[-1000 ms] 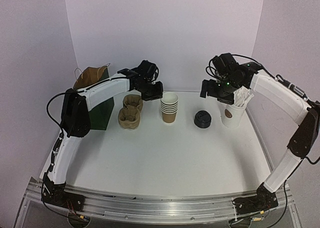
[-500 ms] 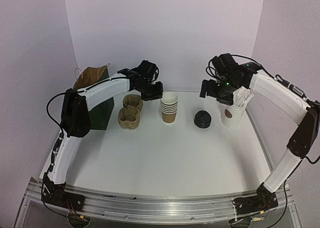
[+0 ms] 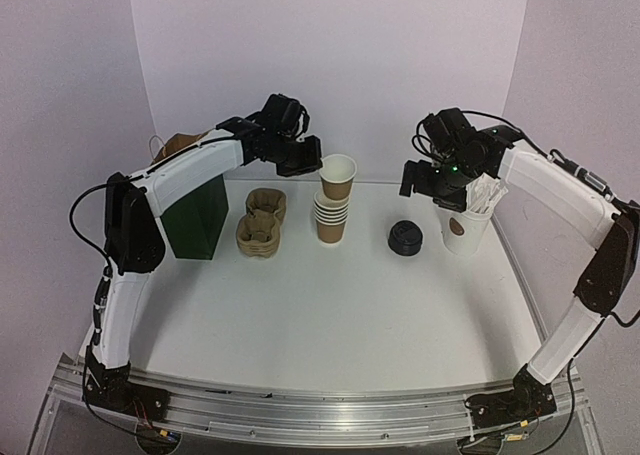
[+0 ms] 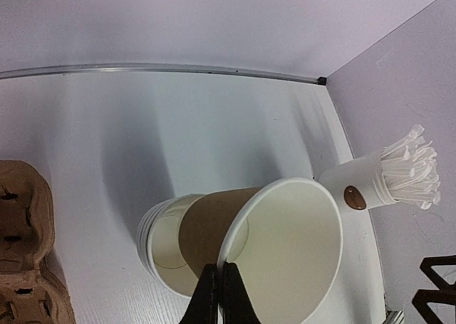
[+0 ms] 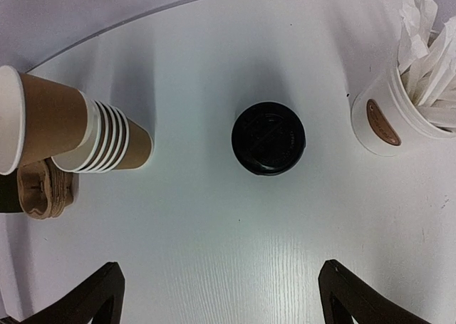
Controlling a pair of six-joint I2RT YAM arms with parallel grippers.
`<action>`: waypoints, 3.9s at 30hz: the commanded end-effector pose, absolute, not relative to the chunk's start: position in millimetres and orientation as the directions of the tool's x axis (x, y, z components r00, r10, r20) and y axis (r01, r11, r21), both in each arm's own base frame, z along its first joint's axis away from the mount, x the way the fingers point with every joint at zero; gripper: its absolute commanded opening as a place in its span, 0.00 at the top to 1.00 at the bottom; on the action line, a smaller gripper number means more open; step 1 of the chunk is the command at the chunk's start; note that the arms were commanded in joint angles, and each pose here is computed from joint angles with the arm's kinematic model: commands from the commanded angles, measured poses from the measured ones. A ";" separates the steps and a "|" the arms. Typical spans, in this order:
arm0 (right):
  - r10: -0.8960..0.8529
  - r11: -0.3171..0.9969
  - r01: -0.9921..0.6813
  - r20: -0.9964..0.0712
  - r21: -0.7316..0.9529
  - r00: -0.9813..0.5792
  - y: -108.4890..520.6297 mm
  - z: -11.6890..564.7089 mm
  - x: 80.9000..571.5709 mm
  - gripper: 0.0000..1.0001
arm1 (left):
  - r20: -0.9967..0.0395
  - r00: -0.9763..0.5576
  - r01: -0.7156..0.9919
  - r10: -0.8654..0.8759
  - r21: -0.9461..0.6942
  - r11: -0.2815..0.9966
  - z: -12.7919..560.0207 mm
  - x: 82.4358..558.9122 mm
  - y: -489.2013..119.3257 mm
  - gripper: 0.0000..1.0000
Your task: Pack the takeout coffee
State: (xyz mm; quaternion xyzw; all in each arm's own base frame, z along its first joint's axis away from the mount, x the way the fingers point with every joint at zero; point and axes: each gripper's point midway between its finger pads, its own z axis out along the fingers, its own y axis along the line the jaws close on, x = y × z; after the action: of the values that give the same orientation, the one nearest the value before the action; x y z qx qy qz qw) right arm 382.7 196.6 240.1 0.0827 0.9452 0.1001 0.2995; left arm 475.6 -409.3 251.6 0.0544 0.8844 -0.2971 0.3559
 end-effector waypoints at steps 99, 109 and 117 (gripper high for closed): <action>-0.057 0.996 -0.074 -0.267 0.054 -0.962 189.7 102.4 462.5 0.02 | -0.698 -0.643 0.675 0.315 -0.322 0.664 264.6 321.5 -440.5 0.37; -0.162 0.987 -0.156 -0.265 -0.043 -0.951 178.6 82.6 480.6 0.02 | -0.694 -0.663 0.643 0.280 -0.336 0.689 264.7 323.1 -436.2 0.37; -0.178 0.984 -0.173 -0.238 -0.039 -0.955 174.4 68.1 485.9 0.02 | -0.698 -0.664 0.635 0.269 -0.337 0.695 265.7 325.6 -436.8 0.37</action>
State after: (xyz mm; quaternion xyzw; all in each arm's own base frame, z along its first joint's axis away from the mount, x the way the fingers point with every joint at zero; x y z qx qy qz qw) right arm 480.9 178.1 69.6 -0.0780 0.9892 -0.0050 0.1238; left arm 325.9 -440.4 224.7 0.2724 0.8799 -0.2714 0.2792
